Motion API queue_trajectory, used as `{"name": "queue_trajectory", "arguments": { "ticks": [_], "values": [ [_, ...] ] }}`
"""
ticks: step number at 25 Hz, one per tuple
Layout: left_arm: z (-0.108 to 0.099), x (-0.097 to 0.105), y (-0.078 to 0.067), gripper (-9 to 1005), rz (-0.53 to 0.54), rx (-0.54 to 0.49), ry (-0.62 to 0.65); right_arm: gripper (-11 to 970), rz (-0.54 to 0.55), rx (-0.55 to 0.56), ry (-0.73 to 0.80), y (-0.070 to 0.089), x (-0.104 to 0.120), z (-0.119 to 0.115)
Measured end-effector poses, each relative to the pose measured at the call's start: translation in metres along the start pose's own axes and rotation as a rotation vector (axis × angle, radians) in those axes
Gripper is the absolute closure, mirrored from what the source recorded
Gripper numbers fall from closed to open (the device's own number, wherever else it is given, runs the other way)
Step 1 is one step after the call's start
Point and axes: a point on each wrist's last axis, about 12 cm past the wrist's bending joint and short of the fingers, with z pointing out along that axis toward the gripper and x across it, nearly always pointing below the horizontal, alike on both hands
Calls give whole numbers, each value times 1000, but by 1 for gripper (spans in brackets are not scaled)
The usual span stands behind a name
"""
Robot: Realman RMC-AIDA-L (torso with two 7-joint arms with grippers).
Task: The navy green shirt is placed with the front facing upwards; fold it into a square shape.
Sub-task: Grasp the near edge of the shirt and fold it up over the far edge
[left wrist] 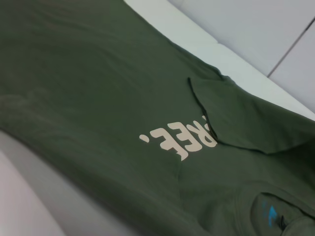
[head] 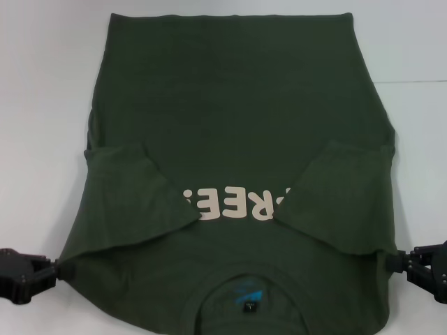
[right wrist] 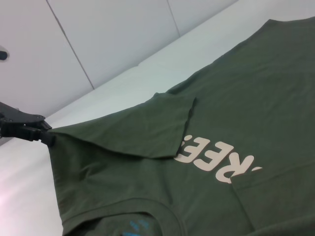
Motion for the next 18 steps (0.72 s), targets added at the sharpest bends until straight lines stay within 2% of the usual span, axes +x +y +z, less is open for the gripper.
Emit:
{"name": "queue_trajectory", "arguments": {
  "ticks": [4, 9, 18],
  "values": [
    [-5, 11, -5, 956, 27, 15, -13, 919, -17, -17, -13, 4, 2, -1],
    [-15, 31, -20, 956, 64, 74, -29, 919, -59, -52, -33, 10, 8, -4],
    [-24, 57, -37, 956, 76, 101, -40, 919, -69, -51, -51, 21, 31, -11]
  ]
}}
